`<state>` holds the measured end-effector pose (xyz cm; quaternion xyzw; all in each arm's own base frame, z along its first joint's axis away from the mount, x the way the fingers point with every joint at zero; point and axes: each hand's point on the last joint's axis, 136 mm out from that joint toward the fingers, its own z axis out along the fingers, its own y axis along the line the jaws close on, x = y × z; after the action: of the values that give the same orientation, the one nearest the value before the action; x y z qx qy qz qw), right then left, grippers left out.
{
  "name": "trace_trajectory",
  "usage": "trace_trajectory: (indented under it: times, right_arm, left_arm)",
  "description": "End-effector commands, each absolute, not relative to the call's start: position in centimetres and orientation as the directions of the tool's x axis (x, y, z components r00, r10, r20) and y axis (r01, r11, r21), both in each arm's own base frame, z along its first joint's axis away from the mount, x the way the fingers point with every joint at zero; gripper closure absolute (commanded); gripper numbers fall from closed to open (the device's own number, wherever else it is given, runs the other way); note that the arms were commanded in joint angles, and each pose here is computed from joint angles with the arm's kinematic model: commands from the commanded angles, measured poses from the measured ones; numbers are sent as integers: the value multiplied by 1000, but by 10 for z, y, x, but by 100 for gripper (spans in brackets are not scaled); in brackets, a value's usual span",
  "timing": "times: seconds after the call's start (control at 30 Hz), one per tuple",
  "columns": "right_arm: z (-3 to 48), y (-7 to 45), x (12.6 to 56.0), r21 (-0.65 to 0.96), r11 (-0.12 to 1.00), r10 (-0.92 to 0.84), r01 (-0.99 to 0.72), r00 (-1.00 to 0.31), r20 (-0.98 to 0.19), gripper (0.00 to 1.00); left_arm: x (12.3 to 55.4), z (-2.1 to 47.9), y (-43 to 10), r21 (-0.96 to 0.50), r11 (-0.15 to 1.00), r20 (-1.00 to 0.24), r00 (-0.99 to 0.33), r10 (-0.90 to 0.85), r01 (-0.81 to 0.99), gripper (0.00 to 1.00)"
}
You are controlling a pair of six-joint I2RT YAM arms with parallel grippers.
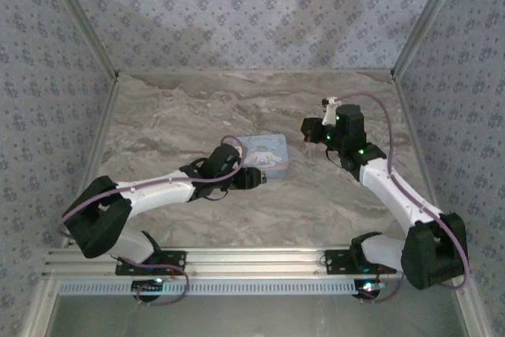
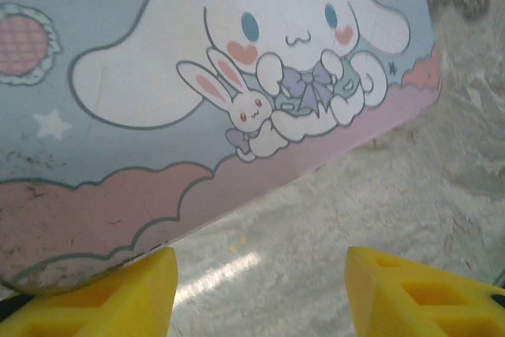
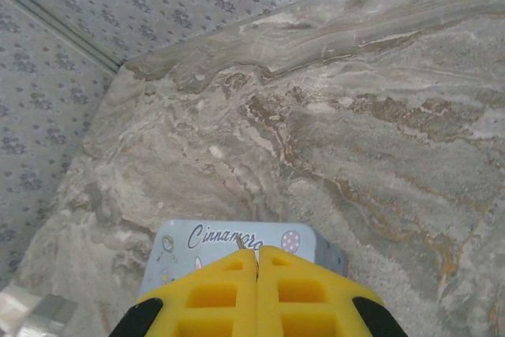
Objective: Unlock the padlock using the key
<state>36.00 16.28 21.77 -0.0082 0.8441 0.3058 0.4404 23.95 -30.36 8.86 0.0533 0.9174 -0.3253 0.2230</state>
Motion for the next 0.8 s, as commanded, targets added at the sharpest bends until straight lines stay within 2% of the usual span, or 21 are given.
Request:
trace_trajectory:
  times: [0.0, 0.27, 0.37, 0.4, 0.47, 0.6, 0.77]
  right_arm:
    - [220, 167, 378, 439, 847, 199, -299, -587, -785, 100]
    - [200, 195, 417, 319, 890, 54, -326, -620, -783, 100]
    - [185, 207, 431, 257, 909, -14, -328, -639, -769, 100]
    - [192, 212, 440, 241, 913, -22, -330, -628, -778, 100]
    - [180, 216, 449, 218, 920, -47, -326, -643, -764, 100]
    - [166, 219, 462, 193, 929, -69, -315, -660, -748, 100]
    - [153, 217, 469, 164, 940, -85, -298, -673, -735, 100]
  left_arm:
    - [258, 99, -295, -545, 792, -529, -846, -69, 276, 40]
    - [273, 99, -287, -503, 806, -572, -819, -40, 312, 36]
    - [272, 100, -291, -510, 787, -585, -811, -22, 346, 30]
    - [270, 99, -293, -516, 780, -586, -810, -21, 353, 27]
    - [265, 95, -297, -517, 773, -589, -808, -10, 367, 2]
    - [258, 88, -303, -504, 774, -616, -788, -13, 382, 2]
    - [254, 88, -313, -424, 787, -736, -676, -11, 448, 2]
